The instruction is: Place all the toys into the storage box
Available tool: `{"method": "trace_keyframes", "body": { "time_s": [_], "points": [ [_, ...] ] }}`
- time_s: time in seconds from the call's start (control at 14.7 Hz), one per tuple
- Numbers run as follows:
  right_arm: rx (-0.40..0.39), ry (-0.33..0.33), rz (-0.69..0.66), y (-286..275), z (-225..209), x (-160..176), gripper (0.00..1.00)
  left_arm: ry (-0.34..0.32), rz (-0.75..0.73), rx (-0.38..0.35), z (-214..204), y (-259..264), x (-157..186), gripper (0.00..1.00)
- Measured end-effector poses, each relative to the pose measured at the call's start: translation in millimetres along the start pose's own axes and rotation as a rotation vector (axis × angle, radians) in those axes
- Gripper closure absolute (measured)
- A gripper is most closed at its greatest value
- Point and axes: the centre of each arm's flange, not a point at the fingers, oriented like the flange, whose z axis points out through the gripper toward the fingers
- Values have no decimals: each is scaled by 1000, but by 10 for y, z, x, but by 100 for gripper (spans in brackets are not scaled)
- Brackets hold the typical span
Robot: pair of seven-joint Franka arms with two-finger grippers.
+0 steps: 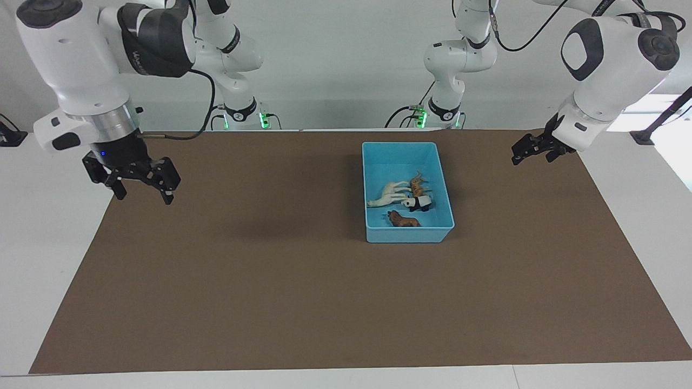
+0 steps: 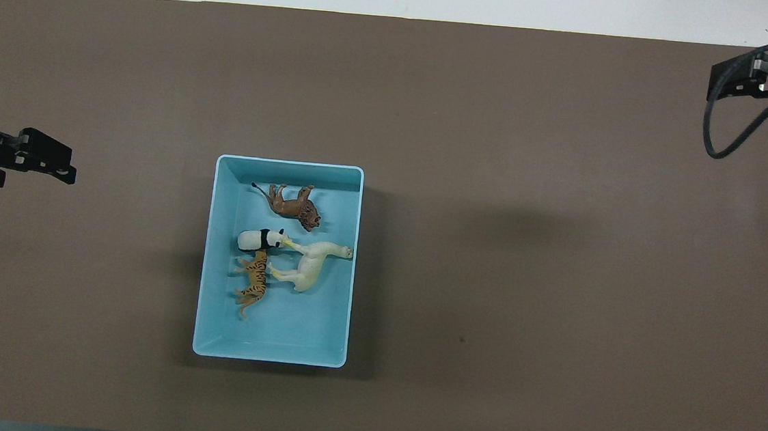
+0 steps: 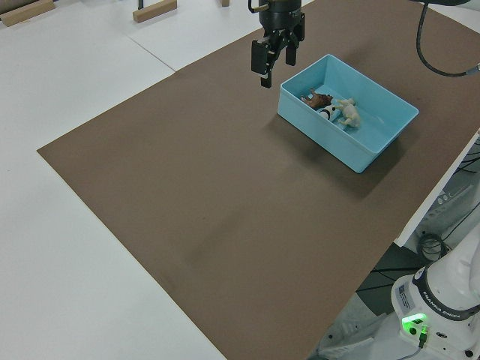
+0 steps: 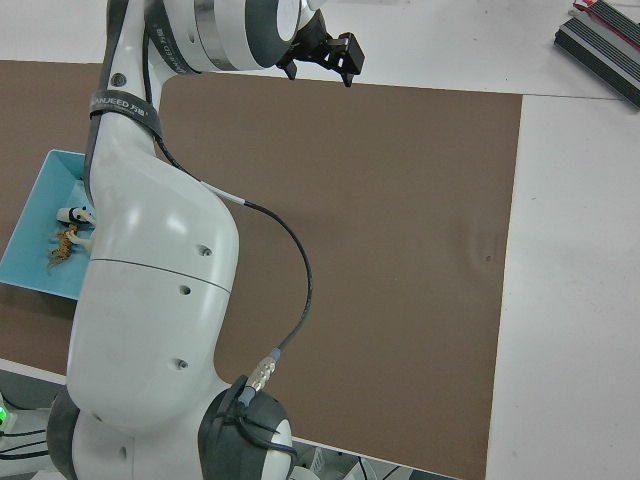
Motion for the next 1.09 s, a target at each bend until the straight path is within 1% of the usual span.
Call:
{"method": "trace_keyframes", "body": {
  "time_s": [0.2, 0.41, 0.48, 0.61, 0.81, 1.09],
  "points": [
    [79, -68, 40, 168, -22, -386, 0, 11, -8, -1, -78, -39, -49, 0],
    [91, -161, 20, 187, -50, -826, 0, 32, -9, -2, -183, -51, -109, 0],
    [91, -171, -1, 175, -69, -906, 0, 39, -9, -2, -218, -50, -132, 0],
    [94, -171, -40, 269, -68, -945, 0, 51, -9, -3, -279, -48, -173, 0],
    [103, -158, -34, 505, -42, -908, 0, 58, -8, -3, -316, -47, -199, 0],
    [94, -163, -17, 544, -31, -909, 0, 58, -8, -3, -317, -47, -200, 0]
  ]
}}
